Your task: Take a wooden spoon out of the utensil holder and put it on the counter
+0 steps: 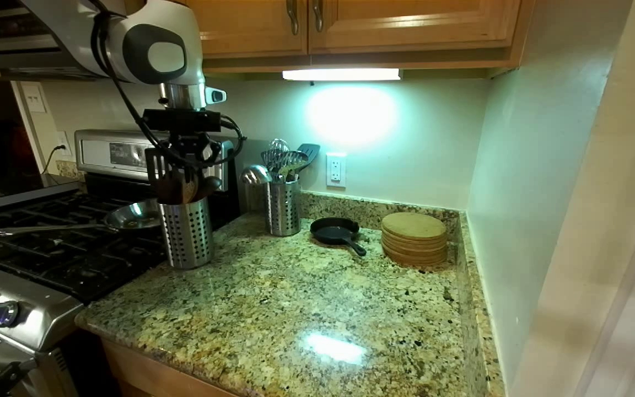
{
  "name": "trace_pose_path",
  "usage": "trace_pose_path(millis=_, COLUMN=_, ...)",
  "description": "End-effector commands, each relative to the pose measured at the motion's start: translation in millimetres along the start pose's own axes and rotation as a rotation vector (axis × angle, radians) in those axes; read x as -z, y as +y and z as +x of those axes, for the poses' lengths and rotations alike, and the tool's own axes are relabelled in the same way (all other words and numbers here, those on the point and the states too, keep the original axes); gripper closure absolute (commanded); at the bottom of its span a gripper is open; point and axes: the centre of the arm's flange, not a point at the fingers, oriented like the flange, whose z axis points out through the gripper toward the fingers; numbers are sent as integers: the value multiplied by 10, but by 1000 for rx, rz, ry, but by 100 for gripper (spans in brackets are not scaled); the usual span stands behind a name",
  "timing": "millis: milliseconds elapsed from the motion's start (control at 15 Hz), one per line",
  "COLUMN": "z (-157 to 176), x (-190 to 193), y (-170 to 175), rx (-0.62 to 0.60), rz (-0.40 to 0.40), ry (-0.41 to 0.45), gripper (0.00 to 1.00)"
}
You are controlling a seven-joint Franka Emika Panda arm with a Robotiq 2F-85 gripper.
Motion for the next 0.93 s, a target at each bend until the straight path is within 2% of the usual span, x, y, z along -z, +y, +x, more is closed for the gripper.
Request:
trace_pose_path(millis=0, z=-6, x=41, y=-1, rx=4, rz=6, ry=13, gripper=92)
trace_pose_path(millis=133, z=-9, x=84, y=-60, rx=15, rz=1, ry=20, gripper=94)
trace_pose_path(millis=200, z=-16, x=114, y=-89, rx=19, rz=-5, ry=22, gripper=91)
trace_pose_path(millis=400, z=-19, x=214, y=-140, rx=25, rz=-19, ry=34, gripper=91)
trace_pose_path(millis=867, z=-45, x=601, y=-271, rx=17, rz=-78, ry=60, gripper=91)
